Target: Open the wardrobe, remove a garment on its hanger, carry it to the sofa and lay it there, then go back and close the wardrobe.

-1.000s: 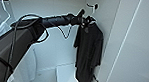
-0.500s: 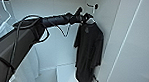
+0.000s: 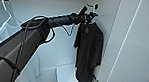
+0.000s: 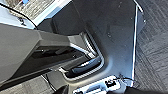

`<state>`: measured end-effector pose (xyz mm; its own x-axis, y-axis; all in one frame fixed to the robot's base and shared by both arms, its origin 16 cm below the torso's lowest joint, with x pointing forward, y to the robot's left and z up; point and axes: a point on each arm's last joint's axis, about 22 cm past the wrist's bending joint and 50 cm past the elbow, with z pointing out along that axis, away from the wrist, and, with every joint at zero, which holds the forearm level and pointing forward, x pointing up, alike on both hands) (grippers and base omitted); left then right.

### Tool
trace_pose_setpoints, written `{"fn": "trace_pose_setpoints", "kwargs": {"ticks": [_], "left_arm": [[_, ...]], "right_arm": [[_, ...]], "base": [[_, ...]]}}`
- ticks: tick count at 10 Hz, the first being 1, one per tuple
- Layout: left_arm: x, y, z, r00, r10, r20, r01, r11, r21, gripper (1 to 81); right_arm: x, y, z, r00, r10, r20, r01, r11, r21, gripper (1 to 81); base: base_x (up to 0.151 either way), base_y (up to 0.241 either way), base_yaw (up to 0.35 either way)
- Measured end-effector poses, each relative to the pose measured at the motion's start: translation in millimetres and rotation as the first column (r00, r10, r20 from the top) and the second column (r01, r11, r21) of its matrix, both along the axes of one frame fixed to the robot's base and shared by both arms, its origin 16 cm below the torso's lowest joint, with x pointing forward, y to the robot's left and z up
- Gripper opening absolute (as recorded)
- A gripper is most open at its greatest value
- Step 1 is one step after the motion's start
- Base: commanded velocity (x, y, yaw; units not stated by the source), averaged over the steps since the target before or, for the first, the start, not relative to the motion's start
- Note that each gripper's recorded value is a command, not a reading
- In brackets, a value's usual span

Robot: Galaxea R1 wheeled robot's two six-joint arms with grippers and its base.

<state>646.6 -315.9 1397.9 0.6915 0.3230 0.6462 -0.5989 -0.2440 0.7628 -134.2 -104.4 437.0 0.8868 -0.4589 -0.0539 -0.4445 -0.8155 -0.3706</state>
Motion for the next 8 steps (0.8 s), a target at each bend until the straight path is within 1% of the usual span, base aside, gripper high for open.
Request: {"fn": "trace_pose_setpoints", "kwargs": {"ticks": [2, 5, 6, 8], "left_arm": [[-1, -11, 9, 0.999, 0.015, 0.048, -0.015, 1.000, -0.010, 81.1], [28, 4, 6, 0.993, 0.085, 0.080, -0.085, 0.996, -0.012, 81.1], [37, 10, 3, 0.989, 0.103, 0.107, -0.102, 0.995, -0.012, 81.1], [40, 12, 2, 0.986, 0.105, 0.129, -0.103, 0.994, -0.021, 81.1]], "right_arm": [[-5, 2, 1, 1.000, -0.002, -0.002, 0.002, 1.0000, 0.003, 81.1], [-6, 5, 1, 1.000, -0.004, -0.004, 0.004, 1.0000, 0.005, 81.1], [-6, 5, 1, 1.000, -0.004, -0.004, 0.004, 1.0000, 0.005, 81.1], [-6, 5, 1, 1.000, -0.004, -0.004, 0.004, 1.0000, 0.005, 81.1]], "base": [[0.000, 0.000, 0.000], [0.000, 0.000, 0.000], [0.000, 0.000, 0.000], [0.000, 0.000, 0.000]]}}
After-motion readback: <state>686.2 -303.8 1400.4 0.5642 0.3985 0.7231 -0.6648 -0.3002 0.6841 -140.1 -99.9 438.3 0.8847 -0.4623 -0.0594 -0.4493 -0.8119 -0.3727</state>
